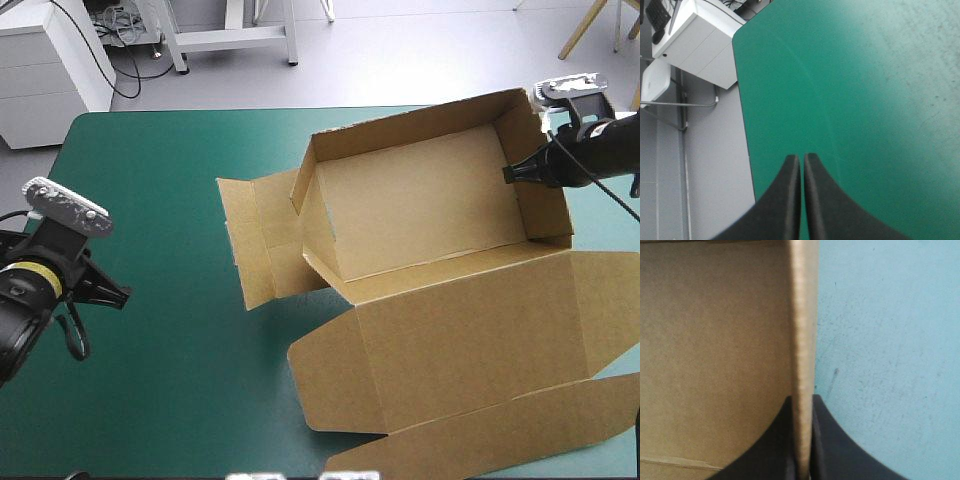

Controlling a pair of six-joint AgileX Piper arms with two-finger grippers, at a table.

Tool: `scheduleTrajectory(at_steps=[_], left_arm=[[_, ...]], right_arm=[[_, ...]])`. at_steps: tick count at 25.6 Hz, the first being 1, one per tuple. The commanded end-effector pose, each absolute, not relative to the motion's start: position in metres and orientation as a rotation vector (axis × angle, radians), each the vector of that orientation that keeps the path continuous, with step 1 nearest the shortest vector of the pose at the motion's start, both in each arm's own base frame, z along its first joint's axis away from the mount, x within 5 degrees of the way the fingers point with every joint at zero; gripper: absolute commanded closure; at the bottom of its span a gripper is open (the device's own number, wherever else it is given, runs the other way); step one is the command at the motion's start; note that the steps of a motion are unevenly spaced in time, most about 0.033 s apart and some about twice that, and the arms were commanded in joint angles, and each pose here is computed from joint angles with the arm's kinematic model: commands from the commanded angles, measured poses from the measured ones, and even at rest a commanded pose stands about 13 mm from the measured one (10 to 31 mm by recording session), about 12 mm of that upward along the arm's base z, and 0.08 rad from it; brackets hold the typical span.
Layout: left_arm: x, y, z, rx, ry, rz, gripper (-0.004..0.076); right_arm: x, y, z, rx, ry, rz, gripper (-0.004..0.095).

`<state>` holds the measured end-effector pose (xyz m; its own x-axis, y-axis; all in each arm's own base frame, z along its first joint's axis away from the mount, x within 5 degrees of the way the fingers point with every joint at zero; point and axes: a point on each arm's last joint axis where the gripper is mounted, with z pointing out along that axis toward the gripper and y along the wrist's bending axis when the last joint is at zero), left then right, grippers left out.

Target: Fold the box

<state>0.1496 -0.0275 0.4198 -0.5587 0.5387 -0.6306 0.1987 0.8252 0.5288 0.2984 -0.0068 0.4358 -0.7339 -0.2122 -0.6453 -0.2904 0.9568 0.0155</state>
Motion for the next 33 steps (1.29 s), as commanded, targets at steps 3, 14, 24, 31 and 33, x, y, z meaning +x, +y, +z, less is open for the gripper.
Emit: scheduleTrajectory(at_steps=[3, 14, 24, 31, 33], left_arm=[[0.181, -0.033, 0.419, 0.535, 2.118, 0.526, 0.0706], [0.232, 0.013, 0.378, 0.304, 2.278, -0.066, 0.0706], [0.248, 0.02, 0.275, 0.278, 2.292, -0.679, 0.0707], [0.262, 0.01, 0.275, 0.16, 2.183, -0.88, 0.063], [0.263, 0.007, 0.276, 0.148, 2.164, -0.919, 0.0492]], right_arm=[[0.277, -0.004, 0.467, -0.331, 2.277, 0.189, 0.0928], [0.277, -0.004, 0.466, -0.329, 2.279, 0.195, 0.0927], [0.277, 0.001, 0.468, -0.345, 2.255, 0.264, 0.0928], [0.277, 0.002, 0.469, -0.355, 2.247, 0.277, 0.0927], [0.277, 0.003, 0.469, -0.355, 2.243, 0.289, 0.0928]])
